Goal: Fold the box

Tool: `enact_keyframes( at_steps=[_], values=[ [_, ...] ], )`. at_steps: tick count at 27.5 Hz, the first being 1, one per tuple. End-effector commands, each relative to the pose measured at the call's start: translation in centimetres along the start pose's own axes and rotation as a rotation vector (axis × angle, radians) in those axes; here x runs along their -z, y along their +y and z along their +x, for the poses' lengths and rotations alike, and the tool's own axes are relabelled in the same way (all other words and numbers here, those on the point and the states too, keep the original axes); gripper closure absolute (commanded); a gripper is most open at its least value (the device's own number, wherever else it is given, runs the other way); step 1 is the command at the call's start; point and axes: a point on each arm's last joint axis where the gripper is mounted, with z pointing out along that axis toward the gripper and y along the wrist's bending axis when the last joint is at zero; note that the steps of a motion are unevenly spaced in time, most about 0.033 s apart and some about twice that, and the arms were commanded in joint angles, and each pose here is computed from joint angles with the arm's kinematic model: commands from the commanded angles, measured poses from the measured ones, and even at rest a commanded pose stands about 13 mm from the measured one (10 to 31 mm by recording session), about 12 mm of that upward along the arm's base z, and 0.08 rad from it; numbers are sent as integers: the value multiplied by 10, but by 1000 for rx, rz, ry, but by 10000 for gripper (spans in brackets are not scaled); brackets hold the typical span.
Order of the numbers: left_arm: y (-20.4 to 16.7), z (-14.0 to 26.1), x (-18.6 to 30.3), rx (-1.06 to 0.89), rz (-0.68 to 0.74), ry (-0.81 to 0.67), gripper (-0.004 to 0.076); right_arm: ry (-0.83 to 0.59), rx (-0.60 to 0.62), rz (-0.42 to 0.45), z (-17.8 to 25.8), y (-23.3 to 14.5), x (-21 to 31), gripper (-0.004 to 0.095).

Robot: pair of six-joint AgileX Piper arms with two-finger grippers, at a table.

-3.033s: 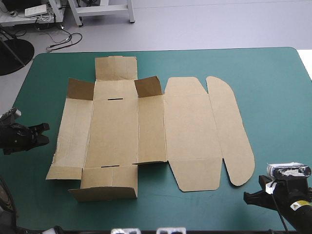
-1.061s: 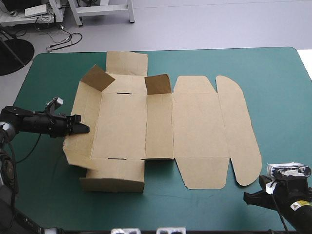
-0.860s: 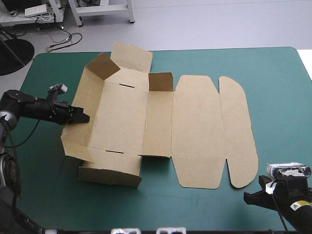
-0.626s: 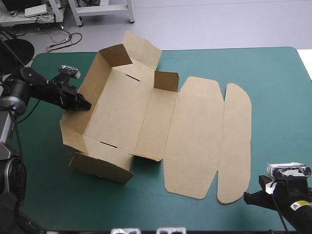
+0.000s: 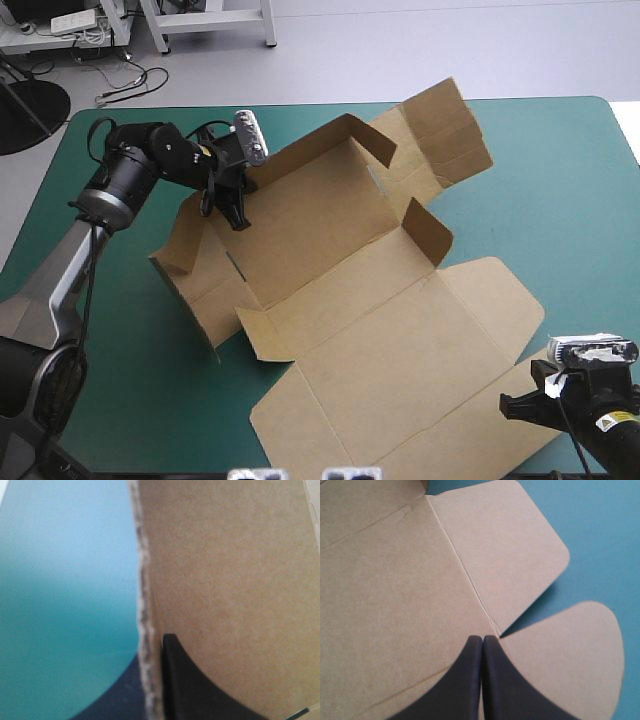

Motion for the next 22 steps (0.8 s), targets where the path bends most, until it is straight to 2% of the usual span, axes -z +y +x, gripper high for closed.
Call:
enact_keyframes(
  at_steps=[1,6,13,16,22],
  values=[
    [-2,-37,29,-110,-155,-167,734,-67,5,2,-11,0,5,928],
    [-9,-66,28,-289,-329,-200,734,-67,5,2,-11,0,5,928],
    [-33,-84,23,-403,-296,-176,734,-67,5,2,-11,0,5,928],
    [-45,-93,22,-464,-316,-148,734,-67,5,2,-11,0,5,928],
    [-66,-109,24,-444,-404,-63,734,-67,5,2,-11,0,5,928]
  ],
)
